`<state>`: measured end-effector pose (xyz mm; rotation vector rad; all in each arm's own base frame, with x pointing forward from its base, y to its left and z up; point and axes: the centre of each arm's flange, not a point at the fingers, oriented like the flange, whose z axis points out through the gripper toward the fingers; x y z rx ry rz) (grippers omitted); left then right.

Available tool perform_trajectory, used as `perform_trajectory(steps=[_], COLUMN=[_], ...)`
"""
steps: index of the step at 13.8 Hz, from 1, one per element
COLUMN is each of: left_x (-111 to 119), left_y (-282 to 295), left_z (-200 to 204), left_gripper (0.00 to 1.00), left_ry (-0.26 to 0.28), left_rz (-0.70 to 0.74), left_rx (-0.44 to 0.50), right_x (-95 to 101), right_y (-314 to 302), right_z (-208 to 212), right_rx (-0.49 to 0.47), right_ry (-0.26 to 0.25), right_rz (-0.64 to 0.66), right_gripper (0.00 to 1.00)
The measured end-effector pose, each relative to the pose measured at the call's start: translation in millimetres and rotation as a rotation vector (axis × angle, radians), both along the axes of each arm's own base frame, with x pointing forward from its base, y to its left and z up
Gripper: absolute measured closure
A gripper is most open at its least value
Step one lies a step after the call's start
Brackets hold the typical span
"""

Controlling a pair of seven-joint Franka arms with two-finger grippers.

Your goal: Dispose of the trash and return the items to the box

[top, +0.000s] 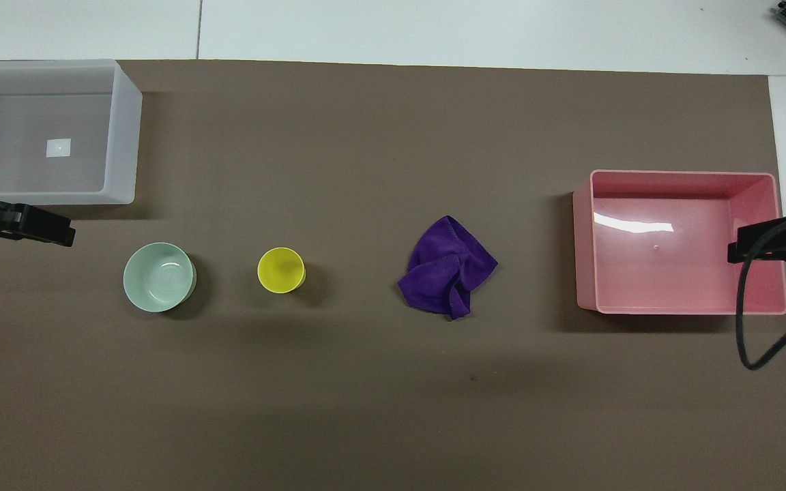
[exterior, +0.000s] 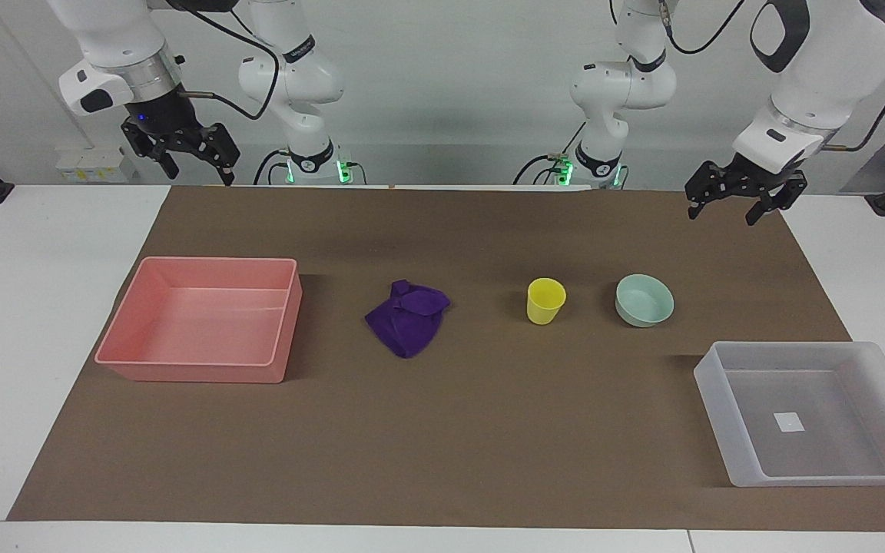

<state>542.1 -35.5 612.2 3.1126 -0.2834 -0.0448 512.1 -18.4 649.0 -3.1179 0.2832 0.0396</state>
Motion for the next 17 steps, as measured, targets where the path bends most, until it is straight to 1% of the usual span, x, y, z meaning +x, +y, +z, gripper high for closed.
perform_trajectory(steps=[3,7,14,17], left_x=[0,0,2,2], left_y=[2,5,13,13], left_z=[0,-2,-4,-5], left_gripper=[0.0,0.0,0.0,0.0], left_ry=[0.0,0.003,-0.004,-0.006], left_rz=[0.006,0.013,0.031,0.031], left_rx=[0.0,0.0,0.0,0.0], right_x=[1.3,8.5,9.0,10.6], right_y=[0,-1,0,3], right_z=[-1,-4,-5,-5], right_rx=[0.0,0.0,0.0,0.001], right_ry=[0.005,0.012,0.012,0.004], right_rz=[-0.011,-0.02,-0.018,-0.011], right_gripper=[0.0,0.0,0.0,0.0])
